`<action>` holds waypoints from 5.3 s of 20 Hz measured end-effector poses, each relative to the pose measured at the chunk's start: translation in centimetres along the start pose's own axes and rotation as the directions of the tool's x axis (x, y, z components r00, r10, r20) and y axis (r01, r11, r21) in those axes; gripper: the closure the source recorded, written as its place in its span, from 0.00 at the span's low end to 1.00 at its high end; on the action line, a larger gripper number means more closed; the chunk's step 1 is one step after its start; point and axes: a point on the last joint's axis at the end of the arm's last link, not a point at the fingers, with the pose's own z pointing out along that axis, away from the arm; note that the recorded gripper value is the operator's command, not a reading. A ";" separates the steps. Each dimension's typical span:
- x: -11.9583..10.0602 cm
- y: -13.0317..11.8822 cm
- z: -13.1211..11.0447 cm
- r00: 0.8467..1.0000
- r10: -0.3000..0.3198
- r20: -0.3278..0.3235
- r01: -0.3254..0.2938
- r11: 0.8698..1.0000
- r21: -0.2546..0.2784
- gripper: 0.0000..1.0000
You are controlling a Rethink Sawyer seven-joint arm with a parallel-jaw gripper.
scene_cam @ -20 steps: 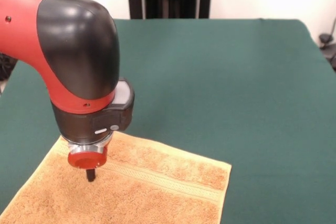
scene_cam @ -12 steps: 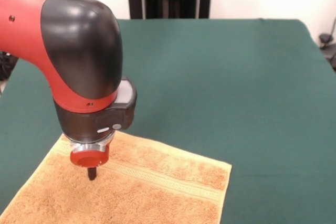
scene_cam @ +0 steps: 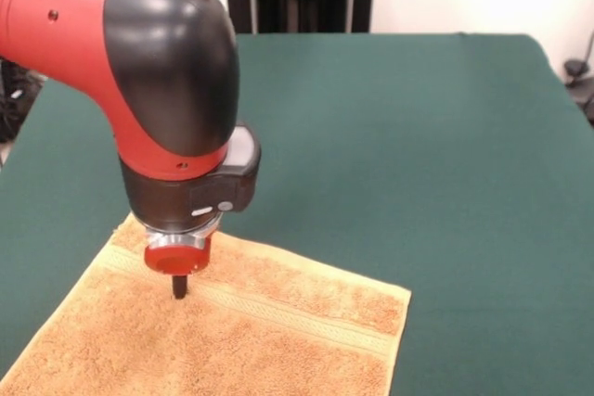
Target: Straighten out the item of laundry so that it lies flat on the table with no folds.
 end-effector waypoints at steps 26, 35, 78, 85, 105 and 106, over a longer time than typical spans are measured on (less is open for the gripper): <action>1.6 -2.0 0.3 0.988 0.149 0.028 -0.148 0.989 -0.031 0.00; 2.0 -2.6 0.3 0.971 0.236 0.024 -0.236 0.972 -0.007 0.00; 3.4 -7.4 1.0 0.968 0.241 0.071 -0.251 0.918 0.307 0.00; 3.8 -7.6 1.1 0.969 0.226 0.097 -0.245 0.918 0.311 0.00; 3.8 -10.3 2.2 0.967 0.230 0.115 -0.257 0.858 0.445 0.00; 3.7 -10.3 2.2 0.966 0.230 0.117 -0.258 0.857 0.447 0.00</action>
